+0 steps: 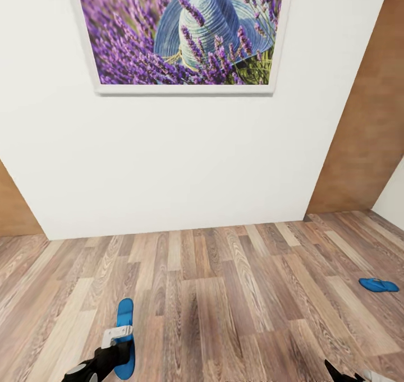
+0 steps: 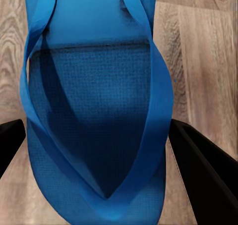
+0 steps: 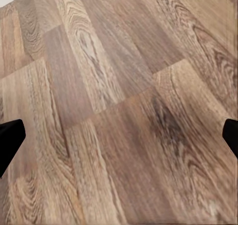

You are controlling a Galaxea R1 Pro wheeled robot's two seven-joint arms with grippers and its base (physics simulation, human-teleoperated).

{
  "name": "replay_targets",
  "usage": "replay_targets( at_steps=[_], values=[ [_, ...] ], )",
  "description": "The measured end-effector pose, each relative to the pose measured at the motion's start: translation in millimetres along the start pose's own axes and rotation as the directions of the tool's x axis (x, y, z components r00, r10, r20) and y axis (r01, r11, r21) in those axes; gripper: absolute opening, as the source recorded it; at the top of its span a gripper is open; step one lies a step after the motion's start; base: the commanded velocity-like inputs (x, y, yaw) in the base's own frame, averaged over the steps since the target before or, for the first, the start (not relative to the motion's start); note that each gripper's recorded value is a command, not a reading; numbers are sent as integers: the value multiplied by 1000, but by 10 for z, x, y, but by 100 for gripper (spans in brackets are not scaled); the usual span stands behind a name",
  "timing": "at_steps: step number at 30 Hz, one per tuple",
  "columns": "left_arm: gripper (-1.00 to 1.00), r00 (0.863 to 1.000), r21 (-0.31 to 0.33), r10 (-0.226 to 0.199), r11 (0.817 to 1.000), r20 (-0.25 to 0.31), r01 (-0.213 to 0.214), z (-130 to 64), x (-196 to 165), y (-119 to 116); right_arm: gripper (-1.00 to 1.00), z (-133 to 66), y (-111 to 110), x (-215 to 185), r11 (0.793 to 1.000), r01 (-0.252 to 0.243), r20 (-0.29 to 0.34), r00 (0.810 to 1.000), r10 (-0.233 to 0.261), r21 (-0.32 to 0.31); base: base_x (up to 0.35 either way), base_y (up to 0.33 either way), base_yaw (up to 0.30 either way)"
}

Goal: In the bedroom, move the book from the bed onto either nightstand, and place the two sandals side by side next to the bed.

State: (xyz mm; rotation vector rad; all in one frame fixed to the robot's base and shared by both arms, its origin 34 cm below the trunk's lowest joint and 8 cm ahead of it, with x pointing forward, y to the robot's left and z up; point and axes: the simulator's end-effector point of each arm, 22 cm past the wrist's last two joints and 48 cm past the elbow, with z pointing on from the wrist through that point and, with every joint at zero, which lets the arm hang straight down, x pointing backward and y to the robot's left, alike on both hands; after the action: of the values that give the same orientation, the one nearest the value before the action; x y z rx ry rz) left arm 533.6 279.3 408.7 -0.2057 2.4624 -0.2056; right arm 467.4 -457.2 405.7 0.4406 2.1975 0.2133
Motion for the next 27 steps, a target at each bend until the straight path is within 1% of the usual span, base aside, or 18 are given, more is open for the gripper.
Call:
replay_targets(
  at_steps=[27],
  values=[
    [-100,1000,1,-1,1000,0,1,1,2,-9,100,0,0,0,1000,0,0,1000,0,0,0,0,-279]
  ],
)
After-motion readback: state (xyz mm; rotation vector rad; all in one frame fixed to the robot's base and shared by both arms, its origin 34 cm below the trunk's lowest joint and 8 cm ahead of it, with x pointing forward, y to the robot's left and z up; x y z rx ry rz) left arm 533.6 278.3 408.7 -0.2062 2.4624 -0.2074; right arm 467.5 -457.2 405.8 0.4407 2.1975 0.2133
